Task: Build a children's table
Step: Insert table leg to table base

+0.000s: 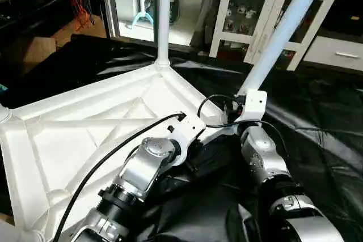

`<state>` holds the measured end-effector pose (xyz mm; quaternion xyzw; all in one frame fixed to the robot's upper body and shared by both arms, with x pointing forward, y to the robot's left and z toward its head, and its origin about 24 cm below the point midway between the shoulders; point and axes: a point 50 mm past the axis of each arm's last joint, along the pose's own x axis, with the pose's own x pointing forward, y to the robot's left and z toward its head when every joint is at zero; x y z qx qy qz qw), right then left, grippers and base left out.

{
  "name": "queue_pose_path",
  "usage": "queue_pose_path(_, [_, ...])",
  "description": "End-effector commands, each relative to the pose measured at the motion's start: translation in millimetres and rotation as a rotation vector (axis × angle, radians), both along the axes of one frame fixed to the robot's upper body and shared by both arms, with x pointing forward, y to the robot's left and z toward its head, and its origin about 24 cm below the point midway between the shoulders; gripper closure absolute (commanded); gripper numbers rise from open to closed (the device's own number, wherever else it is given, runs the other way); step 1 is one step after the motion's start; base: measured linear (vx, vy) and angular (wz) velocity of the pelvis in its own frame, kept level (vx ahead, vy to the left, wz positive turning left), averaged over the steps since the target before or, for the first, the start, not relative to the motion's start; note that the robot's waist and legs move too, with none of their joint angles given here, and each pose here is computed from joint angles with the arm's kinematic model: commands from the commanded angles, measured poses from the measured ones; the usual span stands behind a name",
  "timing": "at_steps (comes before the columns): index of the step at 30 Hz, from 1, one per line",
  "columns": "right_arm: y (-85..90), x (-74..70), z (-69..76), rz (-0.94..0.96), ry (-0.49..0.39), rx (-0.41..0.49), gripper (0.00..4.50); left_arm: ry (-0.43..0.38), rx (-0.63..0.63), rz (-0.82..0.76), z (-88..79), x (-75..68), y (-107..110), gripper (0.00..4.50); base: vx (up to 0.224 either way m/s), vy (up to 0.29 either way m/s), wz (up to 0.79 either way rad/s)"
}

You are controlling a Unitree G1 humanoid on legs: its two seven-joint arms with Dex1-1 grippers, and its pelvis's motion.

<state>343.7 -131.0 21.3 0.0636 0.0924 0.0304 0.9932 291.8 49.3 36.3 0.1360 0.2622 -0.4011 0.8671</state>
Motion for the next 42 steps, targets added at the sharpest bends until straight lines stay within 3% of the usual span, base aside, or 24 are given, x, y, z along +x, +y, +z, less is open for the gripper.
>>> queue_pose_path(1, [-8.0, -43.1, -74.0, -0.052, 0.369, -0.036, 2.60, 0.016, 0.001, 0.011, -5.7, -2.3, 3, 4.50, 0.000, 0.000, 0.00])
queue_pose_path(5, [-1.3, -39.9, -68.2, 0.068, 0.320, 0.059, 2.60, 0.017, -0.021, -0.071, -6.5, -8.4, 19, 4.50, 0.000, 0.000, 0.00])
queue_pose_path(8, [8.3, -40.1, -59.5, 0.331, 0.260, 0.095, 2.60, 0.017, -0.025, -0.209, -5.4, -18.2, 35, 4.50, 0.000, 0.000, 0.00])
queue_pose_path(11, [9.5, -48.8, -53.6, 0.646, 0.223, 0.055, 2.60, 0.048, 0.030, -0.384, -7.6, -33.6, 60, 4.50, 0.000, 0.000, 0.00])
queue_pose_path(16, [-1.3, -63.9, -58.9, 0.904, 0.274, -0.051, 2.60, 0.087, 0.104, -0.401, -9.4, -37.4, 87, 4.50, 0.010, 0.000, 0.00])
queue_pose_path(19, [-14.7, -76.0, -63.7, 1.069, 0.351, -0.106, 2.60, 0.099, 0.110, -0.415, -5.5, -39.7, 100, 4.50, 0.000, 0.000, 0.00])
queue_pose_path(23, [-25.0, -80.2, -64.1, 1.122, 0.391, -0.130, 2.60, 0.109, 0.113, -0.442, -3.2, -43.1, 106, 4.50, 0.000, 0.000, 0.00])
queue_pose_path(27, [-37.2, -83.4, -65.5, 1.168, 0.415, -0.224, 2.60, 0.116, 0.117, -0.459, -3.1, -45.5, 108, 4.50, 0.000, 0.000, 0.00])
queue_pose_path(31, [-38.8, -83.3, -65.9, 1.142, 0.402, -0.209, 2.60, 0.117, 0.111, -0.464, -3.6, -46.7, 106, 4.50, 0.000, 0.000, 0.00])
queue_pose_path(36, [-36.3, -77.8, -64.2, 1.009, 0.339, -0.104, 2.60, 0.103, 0.107, -0.458, -3.1, -45.0, 105, 4.50, 0.000, 0.000, 0.00])
queue_pose_path(39, [-37.8, -69.8, -62.4, 0.807, 0.292, 0.073, 2.60, 0.094, 0.106, -0.448, -2.6, -43.0, 104, 4.50, 0.000, 0.000, 0.00])
queue_pose_path(40, [-37.8, -69.7, -62.4, 0.805, 0.292, 0.074, 2.60, 0.094, 0.106, -0.448, -2.6, -43.0, 104, 4.50, 0.000, 0.000, 0.00])
queue_pose_path(42, [-40.1, -69.2, -63.9, 0.703, 0.284, 0.163, 2.60, 0.092, 0.104, -0.446, -2.4, -42.3, 104, 4.50, 0.000, 0.000, 0.00])
